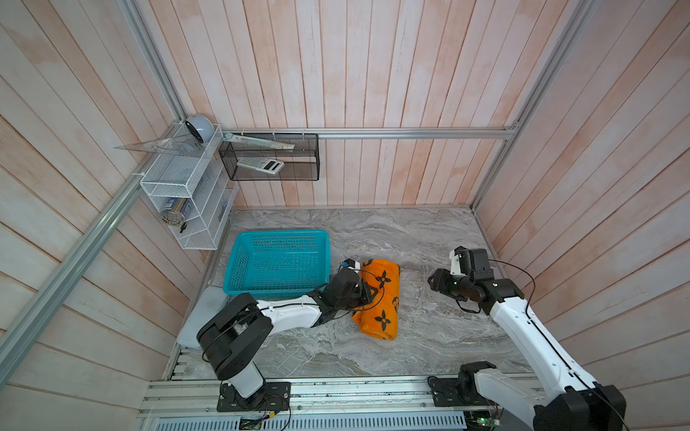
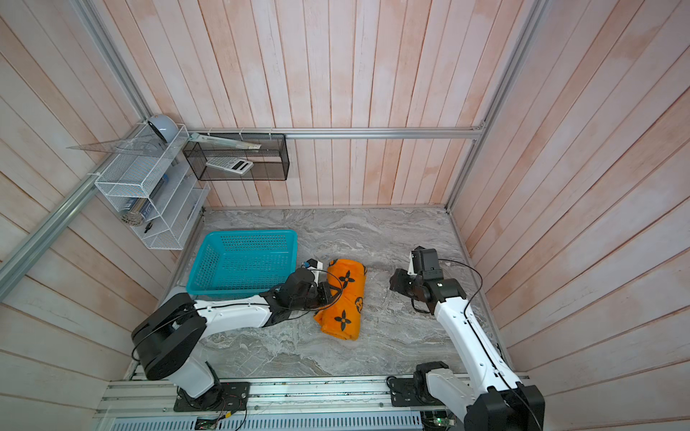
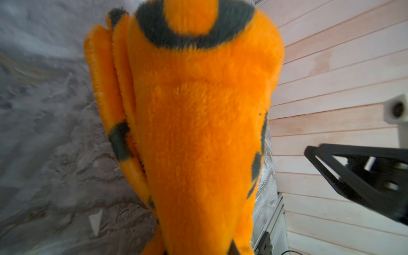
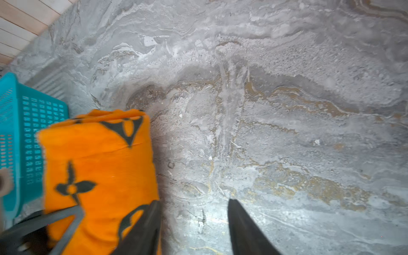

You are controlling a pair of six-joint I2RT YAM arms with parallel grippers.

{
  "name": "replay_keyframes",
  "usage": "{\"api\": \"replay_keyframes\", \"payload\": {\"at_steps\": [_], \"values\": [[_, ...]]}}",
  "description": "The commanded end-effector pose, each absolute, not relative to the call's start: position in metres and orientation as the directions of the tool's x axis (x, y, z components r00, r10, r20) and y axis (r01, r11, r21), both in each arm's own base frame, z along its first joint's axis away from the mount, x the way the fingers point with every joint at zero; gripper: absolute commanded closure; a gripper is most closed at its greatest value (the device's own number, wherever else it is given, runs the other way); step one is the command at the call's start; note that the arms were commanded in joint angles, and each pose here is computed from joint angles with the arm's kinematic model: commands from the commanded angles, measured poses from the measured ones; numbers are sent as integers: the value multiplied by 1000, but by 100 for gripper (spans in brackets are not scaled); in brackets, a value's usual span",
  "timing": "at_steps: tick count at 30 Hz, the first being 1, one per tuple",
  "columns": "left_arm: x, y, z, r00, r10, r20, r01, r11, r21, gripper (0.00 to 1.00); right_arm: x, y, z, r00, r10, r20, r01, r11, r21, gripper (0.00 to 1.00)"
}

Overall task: Roll up the pillowcase
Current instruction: Pick up the pillowcase at the center of the board, then place the pillowcase in the bin.

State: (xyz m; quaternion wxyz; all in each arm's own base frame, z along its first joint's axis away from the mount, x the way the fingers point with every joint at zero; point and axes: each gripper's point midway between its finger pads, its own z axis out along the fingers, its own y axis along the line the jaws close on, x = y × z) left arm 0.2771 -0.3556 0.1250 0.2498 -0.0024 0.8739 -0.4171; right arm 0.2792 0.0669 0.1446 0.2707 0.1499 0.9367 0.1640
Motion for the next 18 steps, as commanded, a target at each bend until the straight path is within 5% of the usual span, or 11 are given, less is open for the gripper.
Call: {"api": "replay_keyframes", "payload": {"at_steps": [1, 9, 13, 18], "values": [[281, -336, 185, -786, -134, -604, 345, 715, -608, 100, 288, 75, 130, -818, 401, -413, 192, 867, 460, 100], [316, -196, 238, -688, -171, -705, 185, 898, -399, 100, 295, 112, 110, -904, 343, -256, 141, 803, 579, 100], [327, -121, 242, -685, -240, -688, 39, 931, -363, 100, 298, 111, 114, -899, 340, -276, 128, 808, 576, 100], [346, -92, 238, -677, -264, -687, 17, 927, -374, 100, 303, 114, 122, -895, 332, -299, 104, 805, 584, 100]]}}
